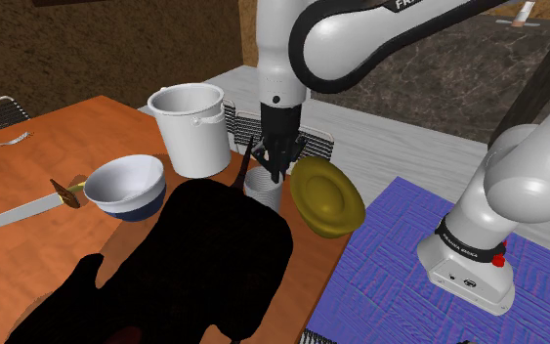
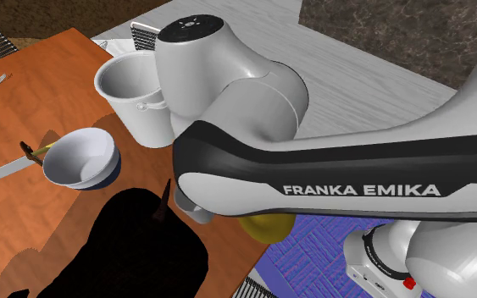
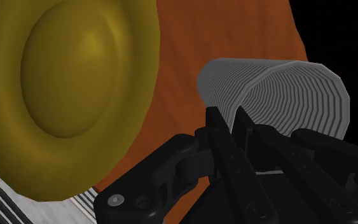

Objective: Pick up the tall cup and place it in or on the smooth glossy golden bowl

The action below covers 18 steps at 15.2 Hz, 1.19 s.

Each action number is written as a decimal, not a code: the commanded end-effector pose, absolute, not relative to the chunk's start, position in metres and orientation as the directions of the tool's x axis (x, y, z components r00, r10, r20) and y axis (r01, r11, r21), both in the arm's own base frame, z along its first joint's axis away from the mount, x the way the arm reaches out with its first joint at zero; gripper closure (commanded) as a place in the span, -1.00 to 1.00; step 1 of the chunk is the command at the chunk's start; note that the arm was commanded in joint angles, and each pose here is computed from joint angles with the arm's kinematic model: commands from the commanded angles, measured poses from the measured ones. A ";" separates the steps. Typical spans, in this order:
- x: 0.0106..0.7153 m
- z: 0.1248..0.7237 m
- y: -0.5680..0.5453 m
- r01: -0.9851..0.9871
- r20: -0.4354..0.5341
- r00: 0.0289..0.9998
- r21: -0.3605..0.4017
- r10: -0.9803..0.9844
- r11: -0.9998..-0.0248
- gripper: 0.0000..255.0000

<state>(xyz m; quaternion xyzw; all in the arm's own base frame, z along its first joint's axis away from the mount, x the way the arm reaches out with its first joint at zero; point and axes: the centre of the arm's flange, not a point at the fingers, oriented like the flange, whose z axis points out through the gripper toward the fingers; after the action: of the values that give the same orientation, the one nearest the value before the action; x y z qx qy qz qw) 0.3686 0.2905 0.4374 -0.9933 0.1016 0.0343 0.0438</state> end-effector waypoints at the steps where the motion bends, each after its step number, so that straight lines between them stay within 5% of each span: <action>1: 0.368 0.448 0.290 -0.205 -0.077 0.977 -0.080 -0.199 -0.976 1.00; 18: 0.368 0.538 0.290 -0.205 -0.077 0.977 -0.080 -0.199 -0.976 1.00</action>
<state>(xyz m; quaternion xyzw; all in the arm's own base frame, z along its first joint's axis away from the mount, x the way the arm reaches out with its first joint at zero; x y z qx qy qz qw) 0.3670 0.2888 0.5325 -0.9933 0.1018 0.0348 0.0434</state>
